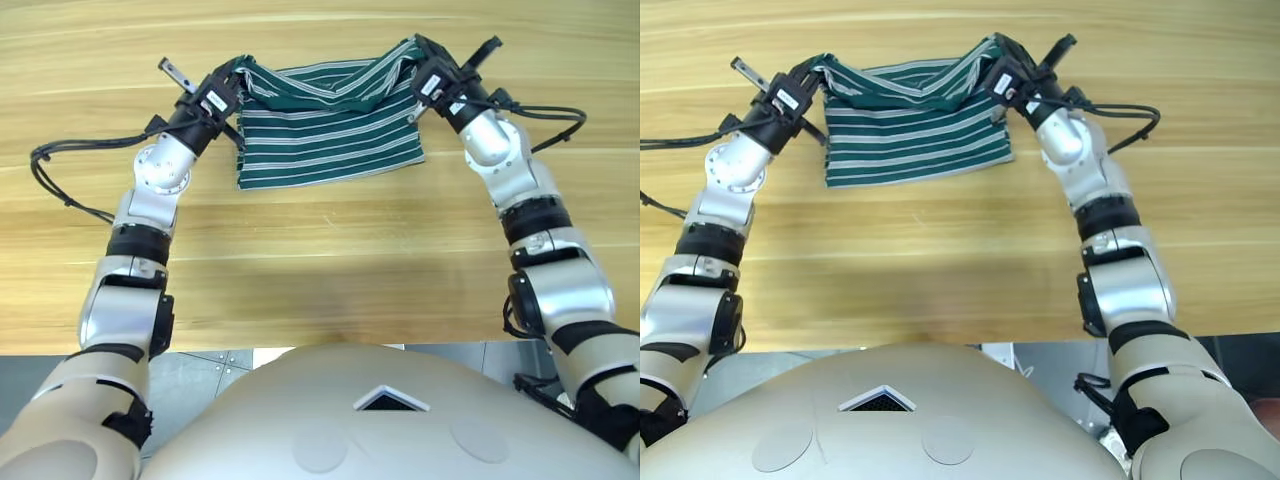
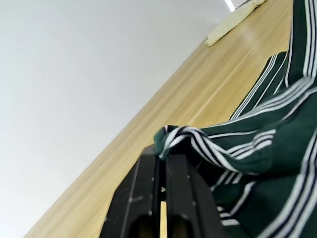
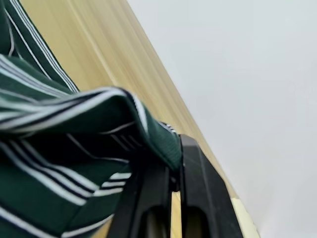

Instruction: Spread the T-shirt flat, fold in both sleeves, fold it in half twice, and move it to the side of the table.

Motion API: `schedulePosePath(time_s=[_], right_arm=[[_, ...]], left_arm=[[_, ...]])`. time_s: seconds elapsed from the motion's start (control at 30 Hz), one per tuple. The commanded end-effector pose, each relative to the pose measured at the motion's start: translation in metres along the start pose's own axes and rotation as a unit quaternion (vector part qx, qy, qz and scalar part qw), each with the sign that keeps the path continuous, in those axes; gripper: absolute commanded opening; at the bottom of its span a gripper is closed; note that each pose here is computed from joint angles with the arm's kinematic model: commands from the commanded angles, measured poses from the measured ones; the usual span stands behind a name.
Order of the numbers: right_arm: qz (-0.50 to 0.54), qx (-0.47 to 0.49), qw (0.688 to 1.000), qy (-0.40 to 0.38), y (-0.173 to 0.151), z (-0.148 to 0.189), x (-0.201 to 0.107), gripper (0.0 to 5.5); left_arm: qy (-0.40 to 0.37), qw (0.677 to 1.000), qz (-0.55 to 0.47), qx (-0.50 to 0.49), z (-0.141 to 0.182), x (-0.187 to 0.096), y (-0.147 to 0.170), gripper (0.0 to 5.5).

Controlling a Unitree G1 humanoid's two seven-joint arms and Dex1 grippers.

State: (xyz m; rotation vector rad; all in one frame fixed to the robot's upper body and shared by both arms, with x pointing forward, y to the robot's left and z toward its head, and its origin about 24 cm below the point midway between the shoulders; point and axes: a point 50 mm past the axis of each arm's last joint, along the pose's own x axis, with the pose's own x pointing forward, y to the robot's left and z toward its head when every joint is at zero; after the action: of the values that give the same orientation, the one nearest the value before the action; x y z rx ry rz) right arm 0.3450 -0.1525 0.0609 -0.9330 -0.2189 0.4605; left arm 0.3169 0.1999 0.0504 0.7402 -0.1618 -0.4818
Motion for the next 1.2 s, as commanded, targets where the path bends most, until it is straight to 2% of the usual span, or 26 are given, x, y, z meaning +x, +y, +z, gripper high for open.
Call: schedulePosePath(time_s=[0.03,0.37,0.4,0.73,0.93,1.0,1.07,1.1,1.13,1.2], right_arm=[[0.001,-0.01,1.0,0.009,0.001,-0.001,0.009,0.0],[0.002,-0.019,0.998,0.059,0.002,-0.009,0.02,0.0],[0.002,-0.018,0.998,0.064,0.002,-0.009,0.022,0.37],[0.005,-0.023,0.993,0.12,0.004,-0.006,0.036,2.03],[-0.016,-0.015,0.992,0.122,0.001,0.0,0.042,3.11],[-0.012,-0.022,0.998,0.064,0.013,0.013,0.043,3.4],[0.014,-0.031,0.999,-0.021,0.035,0.035,0.043,3.46],[0.126,-0.077,0.986,-0.077,0.086,0.051,0.032,3.46],[0.221,-0.118,0.961,-0.117,0.123,0.06,0.017,3.46],[0.327,-0.168,0.918,-0.147,0.156,0.06,-0.004,3.46]], left_arm=[[0.017,1.0,0.004,0.007,-0.005,0.008,0.0,0.0],[0.088,0.996,0.012,-0.002,-0.023,0.016,-0.007,0.0],[0.096,0.995,0.016,-0.006,-0.024,0.017,-0.006,0.3],[0.154,0.986,0.05,-0.037,-0.026,0.031,0.003,1.8],[0.204,0.975,0.081,-0.038,-0.037,0.025,0.013,2.76],[0.233,0.967,0.093,-0.045,-0.048,0.013,0.012,3.03],[0.26,0.959,0.104,-0.052,-0.061,-0.003,0.008,3.35],[0.242,0.956,0.141,-0.087,-0.066,-0.016,0.007,3.35],[0.22,0.953,0.174,-0.11,-0.068,-0.026,0.008,3.35],[0.189,0.951,0.206,-0.13,-0.068,-0.037,0.009,3.35]])
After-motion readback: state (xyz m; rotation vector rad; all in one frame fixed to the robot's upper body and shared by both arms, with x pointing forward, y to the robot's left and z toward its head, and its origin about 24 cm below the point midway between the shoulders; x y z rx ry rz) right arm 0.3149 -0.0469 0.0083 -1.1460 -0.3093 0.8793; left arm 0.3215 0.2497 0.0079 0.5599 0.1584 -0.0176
